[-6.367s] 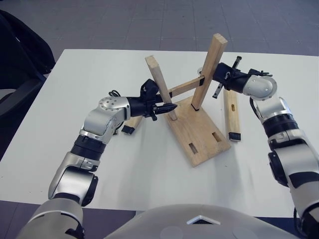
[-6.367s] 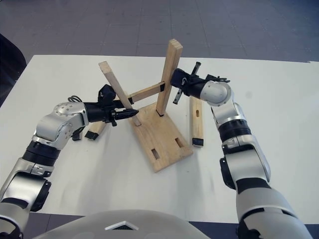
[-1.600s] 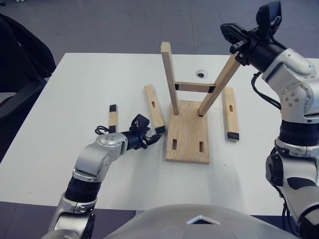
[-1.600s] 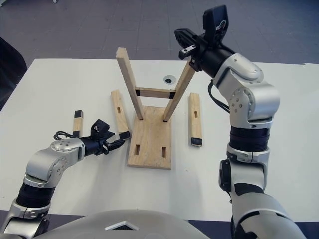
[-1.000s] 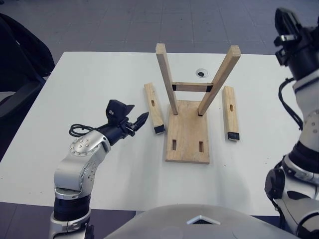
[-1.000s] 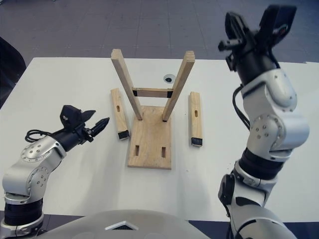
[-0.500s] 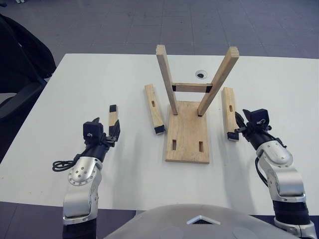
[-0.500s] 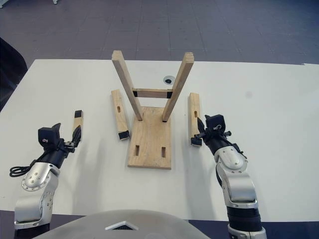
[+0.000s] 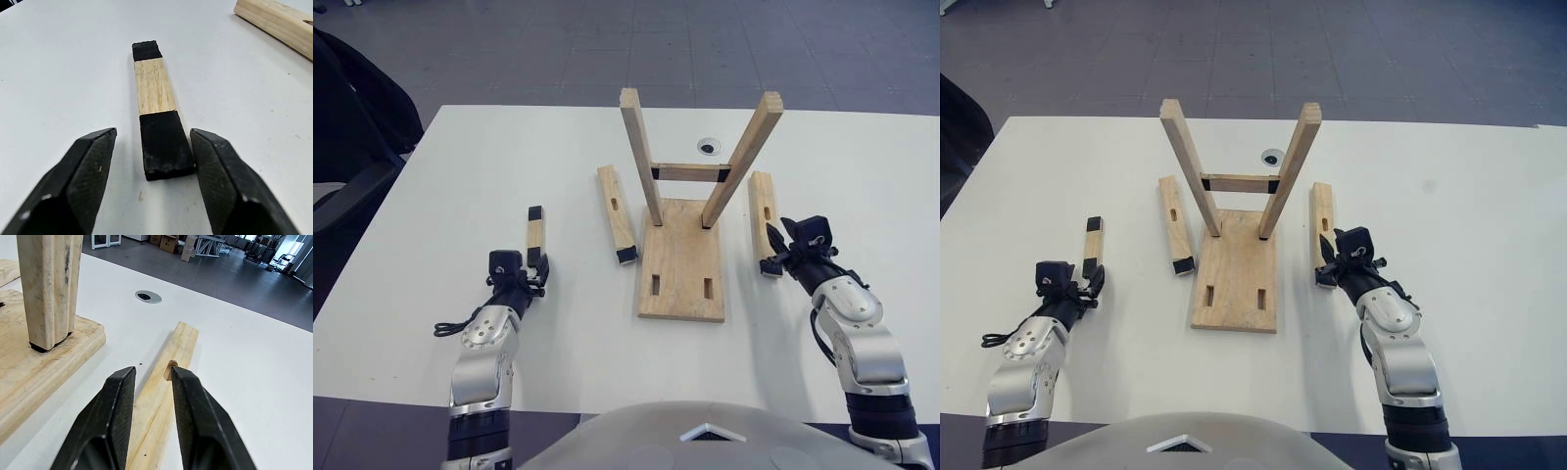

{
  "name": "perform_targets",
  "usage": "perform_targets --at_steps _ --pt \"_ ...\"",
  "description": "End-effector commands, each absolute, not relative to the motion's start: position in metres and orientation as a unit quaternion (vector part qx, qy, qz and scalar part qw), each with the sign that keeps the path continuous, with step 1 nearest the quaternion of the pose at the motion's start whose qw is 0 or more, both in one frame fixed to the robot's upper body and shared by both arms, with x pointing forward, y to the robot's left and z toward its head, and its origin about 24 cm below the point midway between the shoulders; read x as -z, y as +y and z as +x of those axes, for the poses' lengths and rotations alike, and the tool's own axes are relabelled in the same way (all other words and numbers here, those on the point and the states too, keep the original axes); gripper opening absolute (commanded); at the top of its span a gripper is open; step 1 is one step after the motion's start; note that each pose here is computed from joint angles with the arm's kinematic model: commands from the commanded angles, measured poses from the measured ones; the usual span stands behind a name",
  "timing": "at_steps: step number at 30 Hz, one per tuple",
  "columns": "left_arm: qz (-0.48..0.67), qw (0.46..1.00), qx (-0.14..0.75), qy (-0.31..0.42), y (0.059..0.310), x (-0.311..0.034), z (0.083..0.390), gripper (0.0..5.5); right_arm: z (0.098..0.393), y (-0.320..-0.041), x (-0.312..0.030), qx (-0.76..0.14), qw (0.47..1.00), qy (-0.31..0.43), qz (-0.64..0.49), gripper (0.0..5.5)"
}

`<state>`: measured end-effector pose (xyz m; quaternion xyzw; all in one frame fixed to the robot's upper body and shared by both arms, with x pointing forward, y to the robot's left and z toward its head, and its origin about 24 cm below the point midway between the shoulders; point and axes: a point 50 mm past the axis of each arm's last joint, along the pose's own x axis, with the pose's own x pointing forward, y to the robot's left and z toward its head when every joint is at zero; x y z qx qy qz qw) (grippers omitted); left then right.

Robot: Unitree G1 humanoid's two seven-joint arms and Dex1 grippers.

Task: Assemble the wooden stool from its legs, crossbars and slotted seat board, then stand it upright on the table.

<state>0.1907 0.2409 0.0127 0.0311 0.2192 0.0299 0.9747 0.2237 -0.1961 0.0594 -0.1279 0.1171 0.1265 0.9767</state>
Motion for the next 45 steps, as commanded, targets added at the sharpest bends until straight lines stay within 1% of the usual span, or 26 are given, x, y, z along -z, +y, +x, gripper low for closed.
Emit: perform_targets --at_steps 1,6,9,10,11,14,16,18,20,21,23,25,29,32,35,39,42,45 --pt "0.037 0.964 -0.029 0.261 0.234 -0.009 0.188 2.18 0.228 -0.195 -0.062 -0.128 0.976 0.11 -0.135 1.33" --pt "0.052 0.951 -0.034 0.303 0.228 -0.007 0.182 1.33 0.23 -0.194 -0.064 -0.129 0.978 0.105 -0.13 1.33" --pt "0.054 0.95 -0.041 0.305 0.229 -0.009 0.184 1.32 0.229 -0.191 -0.066 -0.133 0.978 0.104 -0.121 1.33" --pt "0.062 0.953 -0.043 0.293 0.231 -0.013 0.186 1.32 0.229 -0.19 -0.066 -0.136 0.979 0.106 -0.112 1.49" --pt "0.071 0.959 -0.044 0.269 0.233 -0.019 0.19 1.32 0.228 -0.189 -0.067 -0.139 0.98 0.109 -0.095 1.57" --pt "0.078 0.982 -0.033 0.168 0.236 -0.041 0.194 1.32 0.225 -0.186 -0.069 -0.15 0.98 0.129 -0.024 2.11" --pt "0.098 0.99 -0.003 0.104 0.241 -0.053 0.186 1.32 0.222 -0.182 -0.074 -0.172 0.972 0.153 0.048 2.5" --pt "0.114 0.991 0.024 0.067 0.247 -0.059 0.174 1.32 0.216 -0.173 -0.083 -0.226 0.948 0.185 0.128 2.9" --pt "0.128 0.989 0.068 0.024 0.246 -0.067 0.164 1.32 0.21 -0.155 -0.101 -0.319 0.903 0.193 0.212 2.91" --pt "0.127 0.987 0.098 0.004 0.242 -0.071 0.161 1.32 0.212 -0.147 -0.112 -0.355 0.882 0.186 0.249 2.91" --pt "0.115 0.982 0.148 -0.026 0.232 -0.079 0.16 1.32 0.216 -0.137 -0.127 -0.398 0.853 0.176 0.287 2.91" --pt "0.108 0.973 0.197 -0.05 0.219 -0.088 0.161 1.32 0.222 -0.131 -0.133 -0.414 0.839 0.183 0.303 2.91" --pt "0.094 0.961 0.251 -0.07 0.195 -0.096 0.162 1.32 0.236 -0.116 -0.134 -0.419 0.82 0.203 0.333 2.91" --pt "0.087 0.956 0.272 -0.075 0.181 -0.097 0.161 1.32 0.242 -0.104 -0.132 -0.418 0.804 0.21 0.367 2.91" --pt "0.086 0.954 0.275 -0.076 0.175 -0.095 0.163 1.32 0.245 -0.092 -0.135 -0.434 0.775 0.202 0.414 2.91" --pt "0.084 0.953 0.28 -0.077 0.171 -0.093 0.164 1.32 0.247 -0.082 -0.139 -0.441 0.746 0.189 0.461 2.91" --pt "0.08 0.952 0.285 -0.076 0.168 -0.091 0.163 1.32 0.249 -0.073 -0.142 -0.455 0.736 0.187 0.465 2.91" --pt "0.079 0.95 0.291 -0.076 0.166 -0.091 0.165 1.32 0.257 -0.065 -0.146 -0.459 0.734 0.179 0.467 2.91"
